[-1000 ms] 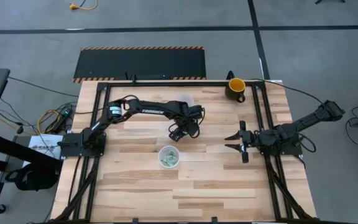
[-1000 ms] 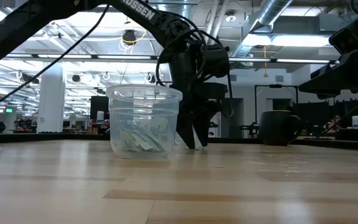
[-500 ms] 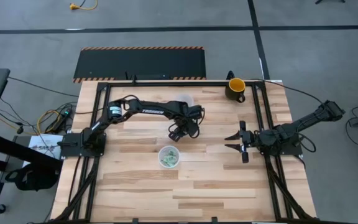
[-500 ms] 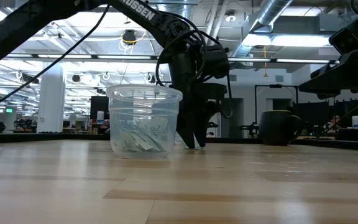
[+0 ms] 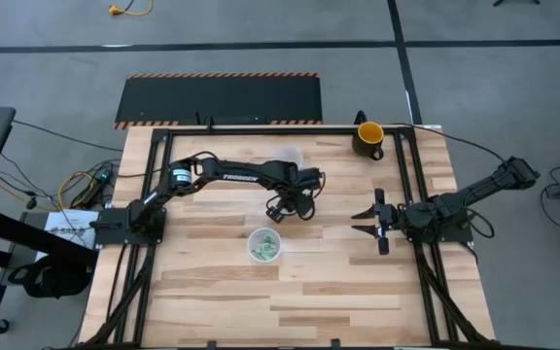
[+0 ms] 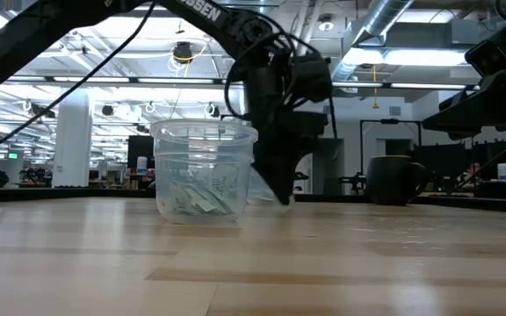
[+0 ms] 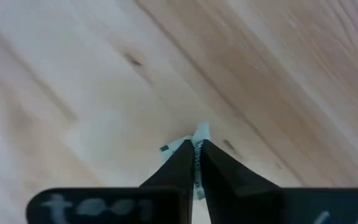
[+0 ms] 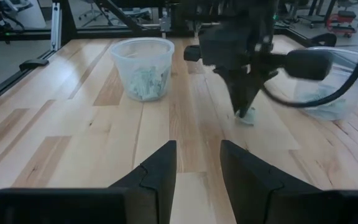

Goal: Pick and place items into bin
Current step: Put the top left stevia packet into the top bin

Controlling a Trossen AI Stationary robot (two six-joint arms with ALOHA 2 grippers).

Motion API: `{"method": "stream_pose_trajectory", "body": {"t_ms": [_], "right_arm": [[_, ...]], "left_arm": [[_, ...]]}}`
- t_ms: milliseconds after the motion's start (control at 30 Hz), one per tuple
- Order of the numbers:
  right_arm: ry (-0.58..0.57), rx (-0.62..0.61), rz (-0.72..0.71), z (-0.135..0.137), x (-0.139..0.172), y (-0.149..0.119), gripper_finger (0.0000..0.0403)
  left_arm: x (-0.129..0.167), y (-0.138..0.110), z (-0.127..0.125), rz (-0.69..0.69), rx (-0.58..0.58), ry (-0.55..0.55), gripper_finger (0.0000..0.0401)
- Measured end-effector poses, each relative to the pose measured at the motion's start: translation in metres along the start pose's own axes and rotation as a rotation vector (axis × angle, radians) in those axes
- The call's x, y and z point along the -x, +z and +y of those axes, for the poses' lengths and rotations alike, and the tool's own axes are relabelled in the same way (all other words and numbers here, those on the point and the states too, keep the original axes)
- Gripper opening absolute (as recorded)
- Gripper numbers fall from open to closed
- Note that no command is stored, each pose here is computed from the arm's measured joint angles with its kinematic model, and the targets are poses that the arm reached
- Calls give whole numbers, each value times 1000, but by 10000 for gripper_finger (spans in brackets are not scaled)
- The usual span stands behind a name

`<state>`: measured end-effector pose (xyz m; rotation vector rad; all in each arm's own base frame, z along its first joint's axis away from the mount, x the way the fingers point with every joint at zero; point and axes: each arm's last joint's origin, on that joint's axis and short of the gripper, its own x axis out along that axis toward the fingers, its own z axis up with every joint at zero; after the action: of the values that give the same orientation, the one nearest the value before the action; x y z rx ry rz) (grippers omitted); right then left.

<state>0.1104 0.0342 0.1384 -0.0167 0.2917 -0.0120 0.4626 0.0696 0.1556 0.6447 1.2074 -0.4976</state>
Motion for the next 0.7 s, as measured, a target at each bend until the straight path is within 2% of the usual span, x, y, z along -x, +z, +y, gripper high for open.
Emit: {"method": "stream_pose_trajectory", "body": {"t_ms": [233,467,600,700], "right_arm": [[0,0,0,0,0,0,118],[0,0,0,0,0,0,118],[0,0,0,0,0,0,118],[0,0,0,0,0,0,118]], "left_arm": [[44,19,17,20,-23,103,3],[132,25,34,-34,30,141,2],[171,2,34,-34,80,231,3],[181,-27,39,-16,196,184,4]]}}
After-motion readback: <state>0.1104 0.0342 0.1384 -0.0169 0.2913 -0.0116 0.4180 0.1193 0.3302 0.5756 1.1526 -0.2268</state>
